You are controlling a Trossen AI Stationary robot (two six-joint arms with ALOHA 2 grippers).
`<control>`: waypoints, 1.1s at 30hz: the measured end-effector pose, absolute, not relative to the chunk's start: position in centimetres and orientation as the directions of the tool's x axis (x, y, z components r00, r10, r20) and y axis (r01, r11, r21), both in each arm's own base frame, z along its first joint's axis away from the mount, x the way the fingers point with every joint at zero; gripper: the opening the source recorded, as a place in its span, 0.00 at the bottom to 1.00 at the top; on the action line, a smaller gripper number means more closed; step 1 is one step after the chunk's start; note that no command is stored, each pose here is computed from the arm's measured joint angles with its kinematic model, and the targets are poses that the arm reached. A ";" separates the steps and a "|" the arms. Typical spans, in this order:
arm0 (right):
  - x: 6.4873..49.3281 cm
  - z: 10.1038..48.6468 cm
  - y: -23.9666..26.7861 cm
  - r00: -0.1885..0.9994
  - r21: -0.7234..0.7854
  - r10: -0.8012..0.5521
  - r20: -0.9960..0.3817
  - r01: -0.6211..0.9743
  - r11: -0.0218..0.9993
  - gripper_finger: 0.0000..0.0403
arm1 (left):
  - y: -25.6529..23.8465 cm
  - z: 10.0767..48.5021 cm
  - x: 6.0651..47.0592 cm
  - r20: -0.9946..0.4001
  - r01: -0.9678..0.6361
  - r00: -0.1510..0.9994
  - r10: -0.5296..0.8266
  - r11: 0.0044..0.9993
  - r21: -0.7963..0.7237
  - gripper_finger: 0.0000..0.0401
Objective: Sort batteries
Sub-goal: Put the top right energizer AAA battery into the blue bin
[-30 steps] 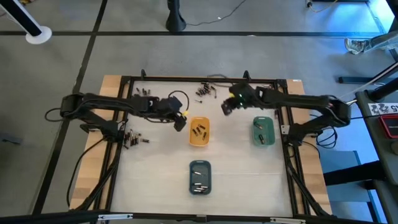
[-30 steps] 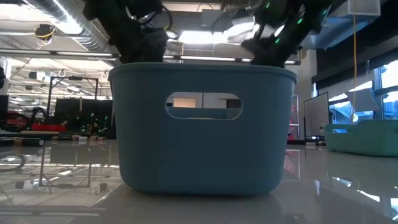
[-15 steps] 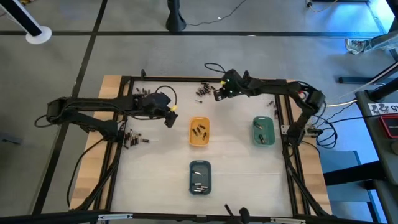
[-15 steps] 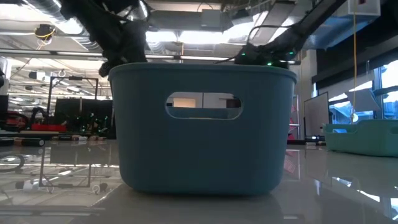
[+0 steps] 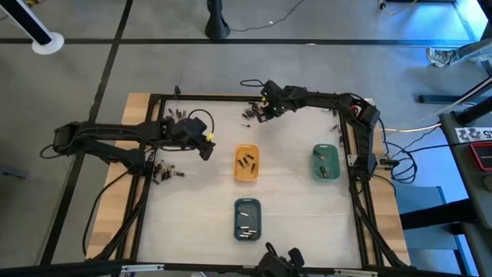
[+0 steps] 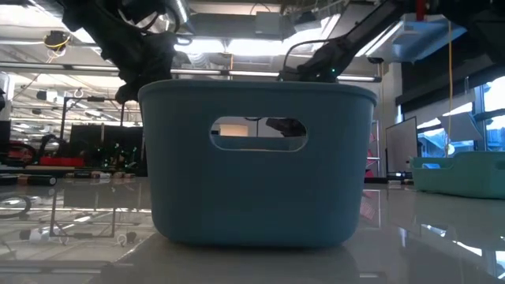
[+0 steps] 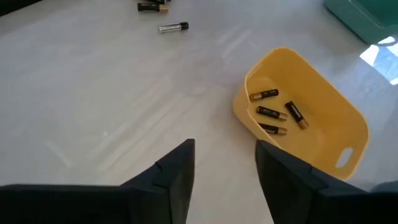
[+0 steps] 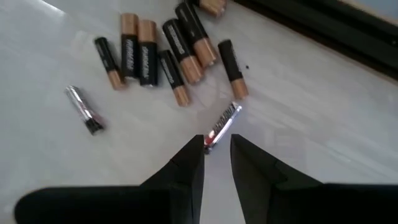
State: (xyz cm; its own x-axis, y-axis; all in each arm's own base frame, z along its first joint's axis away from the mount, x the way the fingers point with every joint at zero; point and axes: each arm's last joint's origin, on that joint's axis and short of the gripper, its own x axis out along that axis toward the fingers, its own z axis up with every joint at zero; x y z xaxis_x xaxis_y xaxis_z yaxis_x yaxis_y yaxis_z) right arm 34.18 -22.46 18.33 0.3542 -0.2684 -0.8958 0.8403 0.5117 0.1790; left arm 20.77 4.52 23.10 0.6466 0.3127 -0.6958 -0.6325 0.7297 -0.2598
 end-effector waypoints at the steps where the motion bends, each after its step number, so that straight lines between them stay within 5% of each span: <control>1: 34.1 18.4 -22.6 0.354 0.183 -0.271 -0.895 0.846 0.501 0.20 | 4.5 23.1 20.8 -0.696 -0.628 0.646 0.313 0.736 -0.251 0.38; 33: 35.5 15.3 -22.5 0.340 0.198 -0.263 -0.903 0.872 0.448 0.20 | 4.6 23.4 21.1 -0.662 -0.586 0.686 0.302 0.769 -0.255 0.37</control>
State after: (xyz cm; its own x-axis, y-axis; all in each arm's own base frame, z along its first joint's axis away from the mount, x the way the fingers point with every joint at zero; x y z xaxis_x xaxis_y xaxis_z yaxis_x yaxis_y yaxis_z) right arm 35.51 -22.52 15.34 0.3404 -0.2632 -0.9027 0.8719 0.4478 0.1983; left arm 21.14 4.57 23.43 0.6857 0.3022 -0.6622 -0.5856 0.7694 -0.2552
